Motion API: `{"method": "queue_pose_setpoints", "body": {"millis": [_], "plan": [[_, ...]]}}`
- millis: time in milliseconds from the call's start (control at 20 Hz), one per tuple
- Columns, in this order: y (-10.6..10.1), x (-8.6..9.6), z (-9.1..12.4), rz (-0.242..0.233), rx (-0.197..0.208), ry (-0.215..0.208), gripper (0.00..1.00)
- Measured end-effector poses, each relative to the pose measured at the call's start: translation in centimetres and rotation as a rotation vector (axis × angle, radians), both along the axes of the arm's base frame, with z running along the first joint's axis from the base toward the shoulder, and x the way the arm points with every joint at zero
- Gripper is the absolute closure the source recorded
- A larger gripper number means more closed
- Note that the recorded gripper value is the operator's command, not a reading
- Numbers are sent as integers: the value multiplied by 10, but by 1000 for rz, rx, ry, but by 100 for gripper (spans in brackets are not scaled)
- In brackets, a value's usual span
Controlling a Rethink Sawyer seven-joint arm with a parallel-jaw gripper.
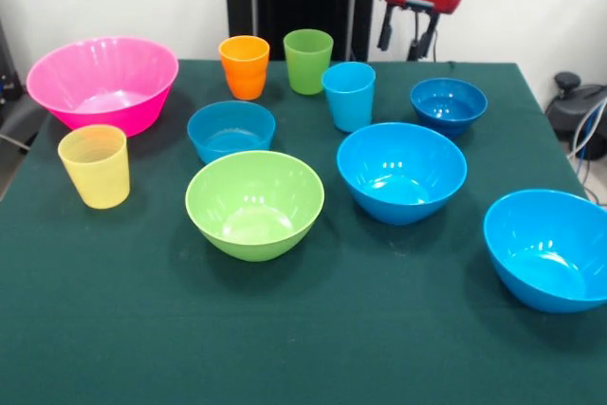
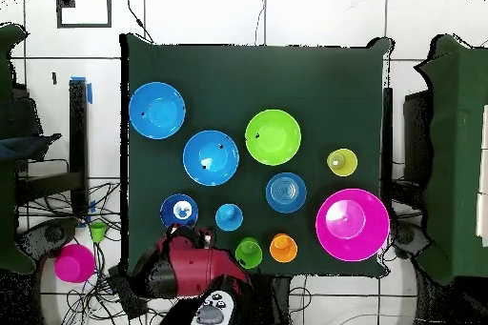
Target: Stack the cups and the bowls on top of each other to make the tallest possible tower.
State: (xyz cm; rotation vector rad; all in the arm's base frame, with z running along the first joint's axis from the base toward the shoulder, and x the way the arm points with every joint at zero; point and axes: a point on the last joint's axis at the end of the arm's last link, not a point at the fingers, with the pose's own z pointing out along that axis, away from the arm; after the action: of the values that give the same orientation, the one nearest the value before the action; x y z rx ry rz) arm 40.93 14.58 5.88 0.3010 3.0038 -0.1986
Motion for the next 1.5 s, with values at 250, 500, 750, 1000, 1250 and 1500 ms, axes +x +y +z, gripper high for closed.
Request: {"method": "queue_pose_setpoints", "body": {"millis": [250, 500, 750, 1000, 1250, 1500], "plan": [[-9, 9, 2, -11, -16, -17, 0], [-20, 30, -3, -24, -28, -42, 0], [-38, 63, -12, -48, -35, -75, 0], [-45, 83, -15, -55, -39, -100, 0], [-49, 94, -19, -55, -45, -111, 0], [-56, 96, -29, -62, -52, -101, 0]]}}
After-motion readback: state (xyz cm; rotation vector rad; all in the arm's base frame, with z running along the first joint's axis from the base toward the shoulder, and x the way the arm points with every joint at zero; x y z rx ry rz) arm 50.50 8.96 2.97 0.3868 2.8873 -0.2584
